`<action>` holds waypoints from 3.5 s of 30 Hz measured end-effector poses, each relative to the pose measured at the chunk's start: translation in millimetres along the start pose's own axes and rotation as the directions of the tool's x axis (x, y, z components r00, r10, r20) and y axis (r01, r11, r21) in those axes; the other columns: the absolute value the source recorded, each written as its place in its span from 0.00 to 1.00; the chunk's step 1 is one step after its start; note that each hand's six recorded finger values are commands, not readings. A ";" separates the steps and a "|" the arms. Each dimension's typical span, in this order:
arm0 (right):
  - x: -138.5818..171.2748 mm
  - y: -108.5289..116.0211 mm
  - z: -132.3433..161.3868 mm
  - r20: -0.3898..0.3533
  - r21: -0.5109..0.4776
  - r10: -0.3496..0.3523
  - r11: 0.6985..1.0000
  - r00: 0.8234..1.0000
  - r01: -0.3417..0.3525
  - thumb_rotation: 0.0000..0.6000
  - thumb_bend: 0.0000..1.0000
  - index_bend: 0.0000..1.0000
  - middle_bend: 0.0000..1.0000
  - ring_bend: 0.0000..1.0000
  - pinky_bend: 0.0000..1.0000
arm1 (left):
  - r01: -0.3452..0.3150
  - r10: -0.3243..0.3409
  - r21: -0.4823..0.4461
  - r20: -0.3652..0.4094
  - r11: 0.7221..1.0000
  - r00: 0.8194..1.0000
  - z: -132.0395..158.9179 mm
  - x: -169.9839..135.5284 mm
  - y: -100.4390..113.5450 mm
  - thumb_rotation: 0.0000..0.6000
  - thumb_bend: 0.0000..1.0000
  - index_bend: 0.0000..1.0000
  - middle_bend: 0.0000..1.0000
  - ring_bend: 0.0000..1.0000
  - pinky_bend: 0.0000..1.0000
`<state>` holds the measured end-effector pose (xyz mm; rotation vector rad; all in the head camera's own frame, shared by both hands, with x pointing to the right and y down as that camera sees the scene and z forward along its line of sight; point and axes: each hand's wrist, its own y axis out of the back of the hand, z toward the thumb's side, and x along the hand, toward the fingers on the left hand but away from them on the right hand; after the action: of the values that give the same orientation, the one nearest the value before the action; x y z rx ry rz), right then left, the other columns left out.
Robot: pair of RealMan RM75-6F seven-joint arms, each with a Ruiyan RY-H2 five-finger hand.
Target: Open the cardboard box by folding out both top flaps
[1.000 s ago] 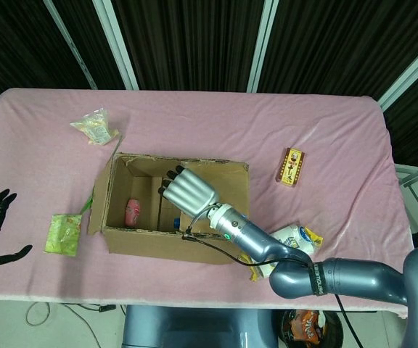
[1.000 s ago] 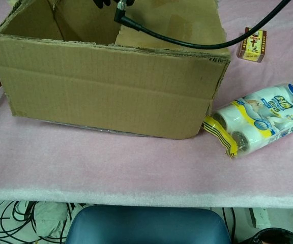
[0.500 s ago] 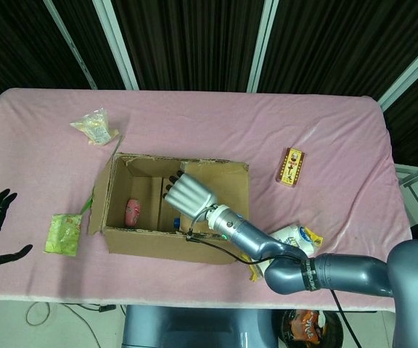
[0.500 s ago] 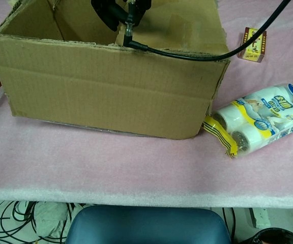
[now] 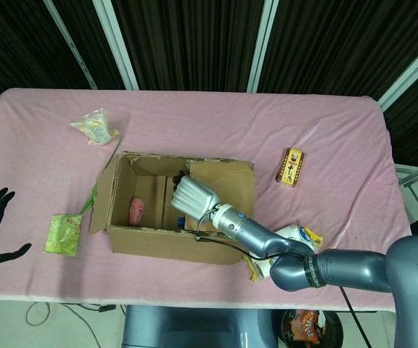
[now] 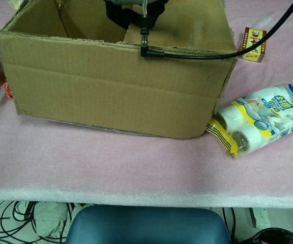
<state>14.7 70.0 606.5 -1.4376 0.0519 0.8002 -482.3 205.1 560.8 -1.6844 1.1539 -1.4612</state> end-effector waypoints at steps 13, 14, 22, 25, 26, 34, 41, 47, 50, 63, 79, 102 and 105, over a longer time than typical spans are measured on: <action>18.2 25.5 -3.3 -0.002 0.115 -0.032 0.993 0.999 0.032 1.00 0.86 0.57 0.45 0.26 0.32 | 0.004 -0.004 -0.003 0.006 1.000 1.000 1.7 -0.5 -0.2 1.00 0.12 0.00 0.00 0.00 0.01; 19.8 28.5 -3.7 -0.002 0.124 -0.036 0.992 0.999 0.036 1.00 0.86 0.57 0.45 0.26 0.32 | 0.004 -0.004 -0.003 0.007 1.000 1.000 1.9 -0.6 -0.2 1.00 0.12 0.00 0.00 0.00 0.01; 30.2 43.3 -12.4 0.011 0.193 -0.052 0.980 0.999 0.049 1.00 0.86 0.57 0.44 0.26 0.32 | 0.006 -0.006 -0.012 0.009 1.000 1.000 2.3 -1.0 0.2 1.00 0.12 0.00 0.00 0.00 0.01; 35.3 45.9 -19.4 0.025 0.229 -0.050 0.973 0.998 0.043 1.00 0.86 0.57 0.43 0.24 0.32 | 0.006 -0.005 -0.013 0.012 1.000 1.000 2.8 -1.4 0.5 1.00 0.12 0.00 0.00 0.00 0.01; 38.2 46.7 -23.2 0.034 0.243 -0.048 0.969 0.998 0.038 1.00 0.86 0.57 0.42 0.24 0.32 | 0.006 -0.006 -0.013 0.013 1.000 1.000 3.0 -1.5 0.5 1.00 0.12 0.00 0.00 0.00 0.01; 55.6 47.4 -41.2 0.085 0.290 -0.027 0.957 0.996 0.002 1.00 0.77 0.52 0.35 0.21 0.29 | 0.003 -0.002 -0.013 0.018 1.000 1.000 3.6 -2.3 1.2 1.00 0.12 0.00 0.00 0.00 0.01; 72.9 49.8 -55.3 0.126 0.341 -0.027 0.940 0.992 -0.018 1.00 0.64 0.42 0.30 0.18 0.27 | 0.000 0.000 -0.008 0.018 1.000 1.000 3.7 -2.8 1.2 1.00 0.12 0.00 0.00 0.00 0.01; 84.4 55.9 -61.2 0.138 0.364 -0.034 0.931 0.990 -0.018 1.00 0.62 0.41 0.29 0.17 0.26 | -0.002 0.002 -0.004 0.017 1.000 1.000 3.2 -3.4 1.8 1.00 0.12 0.00 0.00 0.00 0.01; 89.1 59.7 -62.4 0.138 0.373 -0.039 0.928 0.990 -0.015 1.00 0.61 0.41 0.29 0.17 0.26 | -0.001 0.001 -0.002 0.018 1.000 1.000 3.3 -3.5 1.6 1.00 0.12 0.00 0.00 0.00 0.01; 106.5 63.8 -68.6 0.144 0.406 -0.012 0.913 0.989 -0.048 1.00 0.59 0.41 0.29 0.17 0.26 | -0.006 0.006 0.002 0.031 1.000 1.000 4.8 -4.3 2.0 1.00 0.12 0.00 0.00 0.00 0.01; 146.3 60.7 -93.2 0.213 0.410 0.018 0.906 0.977 -0.106 1.00 0.46 0.33 0.27 0.17 0.26 | -0.011 0.010 0.013 0.041 1.000 0.999 6.0 -4.5 1.5 1.00 0.12 0.00 0.00 0.00 0.01; 219.6 8.9 -122.6 0.298 0.345 0.151 0.904 0.943 -0.254 1.00 0.29 0.22 0.23 0.17 0.26 | -0.022 0.020 0.046 0.052 0.999 0.998 7.0 -4.9 0.5 1.00 0.12 0.00 0.00 0.00 0.01; 231.7 -2.4 -125.8 0.317 0.323 0.174 0.905 0.932 -0.278 1.00 0.29 0.21 0.23 0.17 0.26 | -0.022 0.019 0.049 0.051 0.999 0.999 6.9 -4.9 0.1 1.00 0.12 0.00 0.00 0.00 0.01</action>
<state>241.9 64.0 473.0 -0.9657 0.1457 1.1213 -475.7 208.9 557.2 -1.6612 1.0958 -1.4157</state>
